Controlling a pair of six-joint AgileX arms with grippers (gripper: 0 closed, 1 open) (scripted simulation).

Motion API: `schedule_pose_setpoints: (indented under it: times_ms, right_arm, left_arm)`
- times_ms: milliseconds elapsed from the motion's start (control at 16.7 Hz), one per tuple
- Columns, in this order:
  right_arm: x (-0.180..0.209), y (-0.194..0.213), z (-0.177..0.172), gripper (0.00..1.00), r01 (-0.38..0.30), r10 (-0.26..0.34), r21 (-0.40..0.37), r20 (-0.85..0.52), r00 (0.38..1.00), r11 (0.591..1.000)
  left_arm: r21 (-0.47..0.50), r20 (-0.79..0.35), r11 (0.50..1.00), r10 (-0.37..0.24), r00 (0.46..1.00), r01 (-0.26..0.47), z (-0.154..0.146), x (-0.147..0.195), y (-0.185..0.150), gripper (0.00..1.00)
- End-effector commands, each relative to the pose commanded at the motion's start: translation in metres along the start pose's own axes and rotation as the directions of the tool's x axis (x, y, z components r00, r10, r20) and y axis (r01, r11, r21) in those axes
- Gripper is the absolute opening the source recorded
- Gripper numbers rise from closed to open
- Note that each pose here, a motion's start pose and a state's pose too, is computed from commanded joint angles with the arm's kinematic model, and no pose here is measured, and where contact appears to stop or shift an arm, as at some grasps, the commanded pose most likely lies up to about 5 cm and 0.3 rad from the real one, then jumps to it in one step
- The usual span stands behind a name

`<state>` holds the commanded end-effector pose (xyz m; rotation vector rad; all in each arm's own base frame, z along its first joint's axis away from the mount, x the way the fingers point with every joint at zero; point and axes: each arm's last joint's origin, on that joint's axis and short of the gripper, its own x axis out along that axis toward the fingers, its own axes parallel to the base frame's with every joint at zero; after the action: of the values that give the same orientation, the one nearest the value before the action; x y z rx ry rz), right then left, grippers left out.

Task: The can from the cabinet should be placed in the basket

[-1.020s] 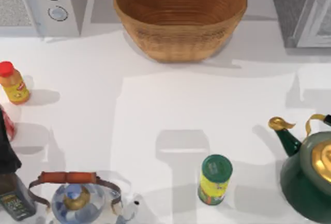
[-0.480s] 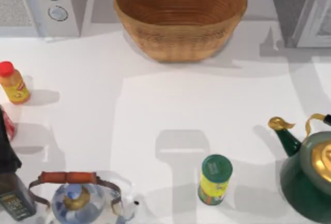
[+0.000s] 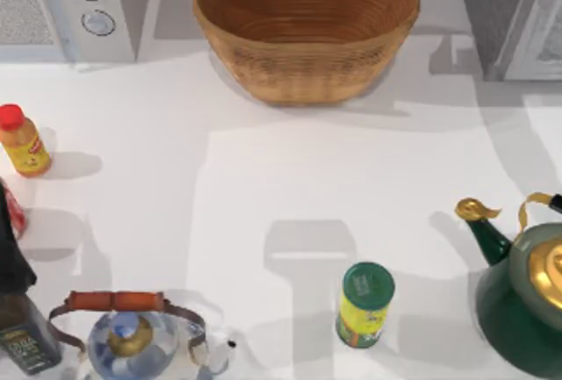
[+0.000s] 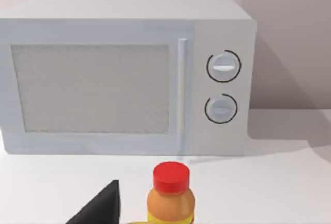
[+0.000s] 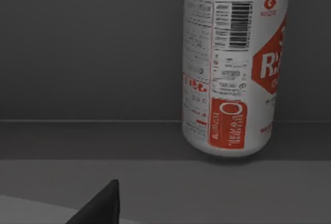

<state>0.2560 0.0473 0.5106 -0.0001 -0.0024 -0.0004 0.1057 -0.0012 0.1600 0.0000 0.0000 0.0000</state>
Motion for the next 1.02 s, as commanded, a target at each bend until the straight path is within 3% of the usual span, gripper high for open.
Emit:
schedule_pose_setpoints:
  times_ms: [300,720,1020]
  right_arm:
    - [0.010,-0.002,0.003,1.00,0.004,-0.004,0.002,0.010,1.000,1.000]
    - [0.090,-0.005,-0.004,1.00,0.007,-0.007,-0.001,-0.006,1.000,1.000]
    - [0.099,-0.009,-0.004,1.00,0.008,-0.009,0.001,0.007,1.000,1.000]
  left_arm:
    - [0.000,0.000,1.000,0.000,1.000,0.000,0.000,0.000,0.000,1.00]
    - [0.000,0.000,1.000,0.000,1.000,0.000,0.000,0.000,0.000,1.00]
    - [0.000,0.000,1.000,0.000,1.000,0.000,0.000,0.000,0.000,1.00]
